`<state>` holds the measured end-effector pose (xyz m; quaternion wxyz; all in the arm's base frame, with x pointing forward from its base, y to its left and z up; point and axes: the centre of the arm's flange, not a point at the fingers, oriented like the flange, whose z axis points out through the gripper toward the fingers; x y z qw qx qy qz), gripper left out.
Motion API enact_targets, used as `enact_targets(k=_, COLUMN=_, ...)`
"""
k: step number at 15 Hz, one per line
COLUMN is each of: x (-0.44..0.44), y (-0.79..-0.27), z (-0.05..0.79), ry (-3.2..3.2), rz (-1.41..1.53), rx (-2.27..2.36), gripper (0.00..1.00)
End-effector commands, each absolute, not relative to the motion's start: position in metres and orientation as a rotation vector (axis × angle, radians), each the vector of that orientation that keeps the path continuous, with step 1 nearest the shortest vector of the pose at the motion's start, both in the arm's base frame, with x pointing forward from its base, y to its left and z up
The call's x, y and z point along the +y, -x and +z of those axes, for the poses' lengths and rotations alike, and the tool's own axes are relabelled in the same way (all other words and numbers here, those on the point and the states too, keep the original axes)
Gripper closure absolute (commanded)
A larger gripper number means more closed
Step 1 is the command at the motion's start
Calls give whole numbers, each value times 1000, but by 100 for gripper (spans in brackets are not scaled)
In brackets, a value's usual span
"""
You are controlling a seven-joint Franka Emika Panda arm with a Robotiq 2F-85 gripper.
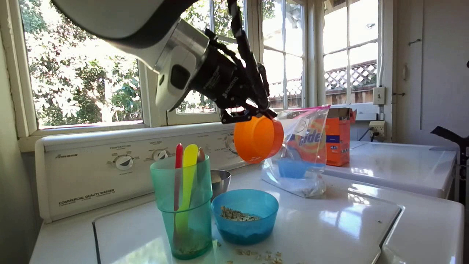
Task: Put the scoop inside the blue cup and then pour the contents in the orange bowl into the blue bowl
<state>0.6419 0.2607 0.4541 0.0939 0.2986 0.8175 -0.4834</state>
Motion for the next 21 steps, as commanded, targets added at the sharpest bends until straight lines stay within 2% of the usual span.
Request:
enact_targets(k=1, x=225, y=-645, z=466, ry=-995, rz=-1184, rx=2530, gripper=99)
enact_targets(k=16, x=165, y=-688, z=455, ry=-1078, rz=52, rx=2710, gripper=99)
enact_targets(k=21, x=160, y=-671, z=451, ry=-993, rz=138, rx=2827, gripper=99)
